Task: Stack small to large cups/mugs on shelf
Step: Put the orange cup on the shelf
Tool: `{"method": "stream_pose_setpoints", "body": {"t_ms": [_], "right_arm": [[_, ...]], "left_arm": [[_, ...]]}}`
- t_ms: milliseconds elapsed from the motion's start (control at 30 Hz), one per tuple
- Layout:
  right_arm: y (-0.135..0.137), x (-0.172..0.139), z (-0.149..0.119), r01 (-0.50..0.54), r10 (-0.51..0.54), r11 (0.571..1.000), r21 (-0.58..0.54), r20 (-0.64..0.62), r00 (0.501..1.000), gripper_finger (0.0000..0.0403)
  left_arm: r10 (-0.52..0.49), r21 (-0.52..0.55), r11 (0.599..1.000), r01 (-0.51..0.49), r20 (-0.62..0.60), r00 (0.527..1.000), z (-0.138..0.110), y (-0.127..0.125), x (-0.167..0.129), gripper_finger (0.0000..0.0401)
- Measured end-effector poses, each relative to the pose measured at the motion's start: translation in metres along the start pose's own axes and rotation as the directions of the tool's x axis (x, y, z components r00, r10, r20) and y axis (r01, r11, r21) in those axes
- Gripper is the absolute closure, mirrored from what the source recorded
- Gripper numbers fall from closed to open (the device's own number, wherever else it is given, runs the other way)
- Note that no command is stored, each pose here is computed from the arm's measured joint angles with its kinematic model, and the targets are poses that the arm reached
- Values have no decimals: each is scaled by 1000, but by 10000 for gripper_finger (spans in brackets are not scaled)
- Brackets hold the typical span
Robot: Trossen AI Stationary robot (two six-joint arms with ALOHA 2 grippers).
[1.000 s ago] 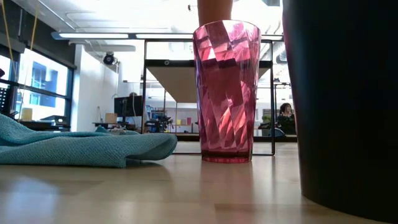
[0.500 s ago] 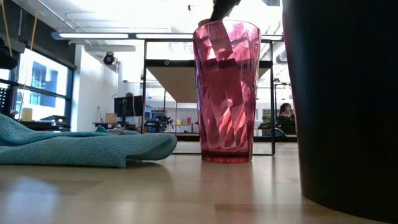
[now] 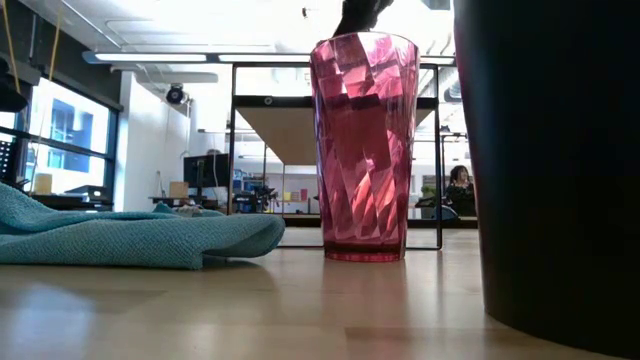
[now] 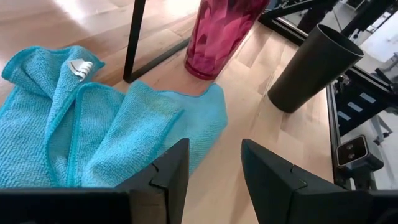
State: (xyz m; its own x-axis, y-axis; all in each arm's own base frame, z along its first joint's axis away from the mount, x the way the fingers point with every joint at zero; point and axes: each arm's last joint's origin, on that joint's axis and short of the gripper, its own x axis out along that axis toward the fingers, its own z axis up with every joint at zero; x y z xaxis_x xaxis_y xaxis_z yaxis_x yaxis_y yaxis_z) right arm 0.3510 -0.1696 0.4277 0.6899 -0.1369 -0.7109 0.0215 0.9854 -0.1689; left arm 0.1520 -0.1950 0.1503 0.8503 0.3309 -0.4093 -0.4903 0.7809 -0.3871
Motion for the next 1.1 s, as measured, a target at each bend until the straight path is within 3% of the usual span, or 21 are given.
{"method": "stream_pose_setpoints", "body": {"t_ms": [433, 1100], "right_arm": [[-32, 19, -16, -15, 16, 998, 68, -19, 1000, 403], [-41, 32, -23, -63, 65, 994, 92, -25, 998, 403]], "left_arm": [[30, -41, 999, -30, 13, 999, 4, 1, 8, 268], [56, -61, 997, -55, 18, 998, 8, 2, 15, 267]]}}
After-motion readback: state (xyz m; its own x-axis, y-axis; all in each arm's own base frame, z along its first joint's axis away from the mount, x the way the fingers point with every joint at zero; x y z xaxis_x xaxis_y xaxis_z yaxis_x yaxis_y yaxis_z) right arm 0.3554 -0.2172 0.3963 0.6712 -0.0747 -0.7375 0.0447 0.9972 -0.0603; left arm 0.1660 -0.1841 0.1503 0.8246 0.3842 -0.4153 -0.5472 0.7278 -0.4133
